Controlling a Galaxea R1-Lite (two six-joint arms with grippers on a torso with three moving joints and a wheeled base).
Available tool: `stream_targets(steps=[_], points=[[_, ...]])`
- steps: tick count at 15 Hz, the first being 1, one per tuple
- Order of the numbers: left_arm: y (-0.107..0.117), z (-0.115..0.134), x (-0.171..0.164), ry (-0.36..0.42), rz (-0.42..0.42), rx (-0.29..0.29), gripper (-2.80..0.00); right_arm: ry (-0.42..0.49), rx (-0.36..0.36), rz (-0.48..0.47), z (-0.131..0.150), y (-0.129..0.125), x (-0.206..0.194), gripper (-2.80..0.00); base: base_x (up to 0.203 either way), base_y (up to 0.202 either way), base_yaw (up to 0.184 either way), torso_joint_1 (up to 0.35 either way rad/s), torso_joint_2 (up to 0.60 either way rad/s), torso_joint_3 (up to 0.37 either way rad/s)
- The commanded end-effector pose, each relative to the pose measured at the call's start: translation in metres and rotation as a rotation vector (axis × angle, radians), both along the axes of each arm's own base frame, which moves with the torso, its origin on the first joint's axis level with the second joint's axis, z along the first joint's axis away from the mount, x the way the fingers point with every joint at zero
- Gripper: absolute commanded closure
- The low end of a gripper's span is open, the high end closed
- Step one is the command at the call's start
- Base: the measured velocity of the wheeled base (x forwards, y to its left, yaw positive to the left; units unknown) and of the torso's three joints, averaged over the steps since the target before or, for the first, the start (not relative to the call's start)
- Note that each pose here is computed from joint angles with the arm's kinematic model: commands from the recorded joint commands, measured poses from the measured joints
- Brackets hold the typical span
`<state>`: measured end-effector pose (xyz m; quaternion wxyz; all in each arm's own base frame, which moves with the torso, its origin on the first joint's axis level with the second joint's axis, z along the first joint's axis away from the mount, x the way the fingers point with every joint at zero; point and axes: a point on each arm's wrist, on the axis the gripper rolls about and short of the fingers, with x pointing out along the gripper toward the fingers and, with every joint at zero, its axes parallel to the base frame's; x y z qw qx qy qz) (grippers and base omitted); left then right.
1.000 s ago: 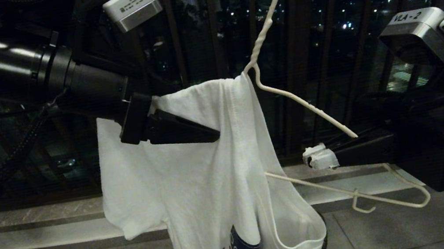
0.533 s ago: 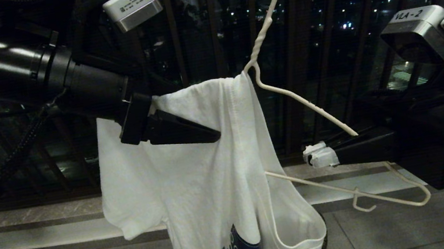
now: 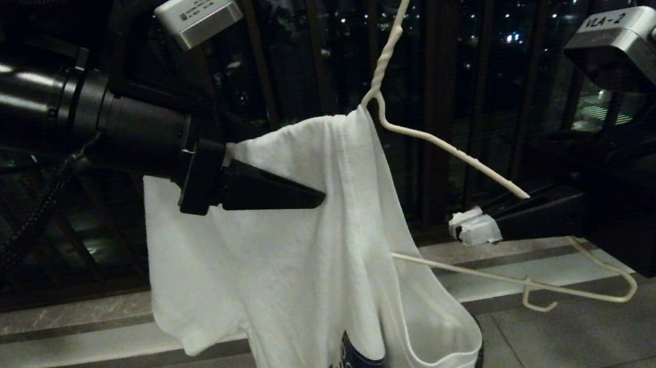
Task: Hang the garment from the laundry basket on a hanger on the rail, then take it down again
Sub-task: Hang the clothes on the clothes rack
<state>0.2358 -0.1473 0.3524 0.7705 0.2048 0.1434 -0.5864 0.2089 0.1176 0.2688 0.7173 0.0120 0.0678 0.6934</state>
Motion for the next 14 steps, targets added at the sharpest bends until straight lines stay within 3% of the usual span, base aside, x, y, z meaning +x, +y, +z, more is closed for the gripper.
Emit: stream_targets(steps=[1,14], points=[[0.0000,0.0000,-0.0009,0.000,-0.004,0.002,0.00,-0.007,0.004,0.007,0.0014,-0.0005,-0.0015,0.00,0.000,0.000,0.000,0.000,0.00,0.000],[-0.0019,0.0007,-0.0009,-0.008,-0.009,-0.002,0.00,-0.016,0.007,-0.008,0.0031,-0.0041,-0.0015,0.00,0.000,0.000,0.000,0.000,0.00,0.000]])
